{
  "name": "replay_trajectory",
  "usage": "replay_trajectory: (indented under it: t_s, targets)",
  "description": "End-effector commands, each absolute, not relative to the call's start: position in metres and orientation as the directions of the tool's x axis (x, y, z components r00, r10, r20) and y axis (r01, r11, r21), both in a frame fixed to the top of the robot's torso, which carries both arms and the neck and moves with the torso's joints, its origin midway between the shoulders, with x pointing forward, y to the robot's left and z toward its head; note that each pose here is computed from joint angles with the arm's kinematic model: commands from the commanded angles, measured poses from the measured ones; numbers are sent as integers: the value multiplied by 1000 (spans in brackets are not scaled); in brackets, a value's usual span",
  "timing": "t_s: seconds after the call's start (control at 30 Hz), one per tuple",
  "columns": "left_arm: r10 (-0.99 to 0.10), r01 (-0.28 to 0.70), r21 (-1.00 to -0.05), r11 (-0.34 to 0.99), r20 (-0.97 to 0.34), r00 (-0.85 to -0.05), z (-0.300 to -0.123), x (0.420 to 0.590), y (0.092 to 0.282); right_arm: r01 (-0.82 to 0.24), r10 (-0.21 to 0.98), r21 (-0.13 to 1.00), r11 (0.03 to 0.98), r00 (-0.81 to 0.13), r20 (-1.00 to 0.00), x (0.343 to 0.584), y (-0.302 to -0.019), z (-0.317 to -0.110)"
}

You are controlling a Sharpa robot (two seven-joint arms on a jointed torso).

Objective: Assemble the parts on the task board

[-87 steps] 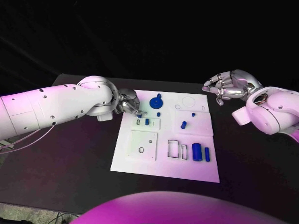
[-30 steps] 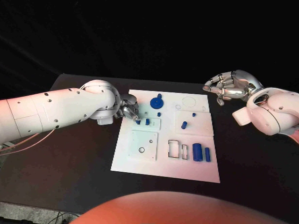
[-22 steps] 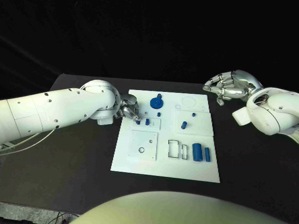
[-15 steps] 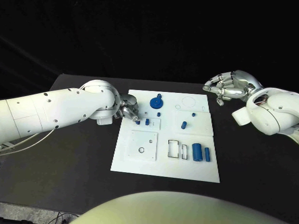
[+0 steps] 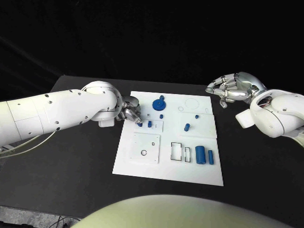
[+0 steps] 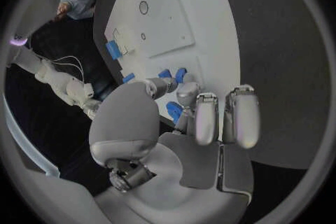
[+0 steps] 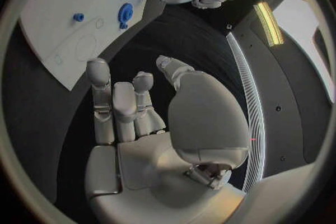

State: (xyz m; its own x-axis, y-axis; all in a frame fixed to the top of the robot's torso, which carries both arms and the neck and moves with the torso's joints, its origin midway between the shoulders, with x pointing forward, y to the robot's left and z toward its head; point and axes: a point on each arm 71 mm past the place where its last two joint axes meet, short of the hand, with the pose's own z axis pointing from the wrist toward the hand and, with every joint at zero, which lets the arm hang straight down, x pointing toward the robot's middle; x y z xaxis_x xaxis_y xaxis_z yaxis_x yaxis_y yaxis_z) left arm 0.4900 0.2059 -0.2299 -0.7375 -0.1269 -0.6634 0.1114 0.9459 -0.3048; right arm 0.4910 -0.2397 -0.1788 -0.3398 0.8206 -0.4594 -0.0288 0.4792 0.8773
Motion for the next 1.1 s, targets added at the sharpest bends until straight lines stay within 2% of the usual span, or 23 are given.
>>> replay_trajectory:
  t_s: [0.03,0.5,1.1]
  targets:
    - [-149,102,-338,936,-640,-753,-232,488,202,-30,816,877,479,-352,-458,491,-238,-179]
    - [-190,62,-352,934,-636,-748,-232,490,203,-27,815,877,479,-357,-456,490,-238,-180]
    - [-183,56,-344,937,-623,-761,-233,490,204,-27,814,877,479,-359,-456,490,-238,-180]
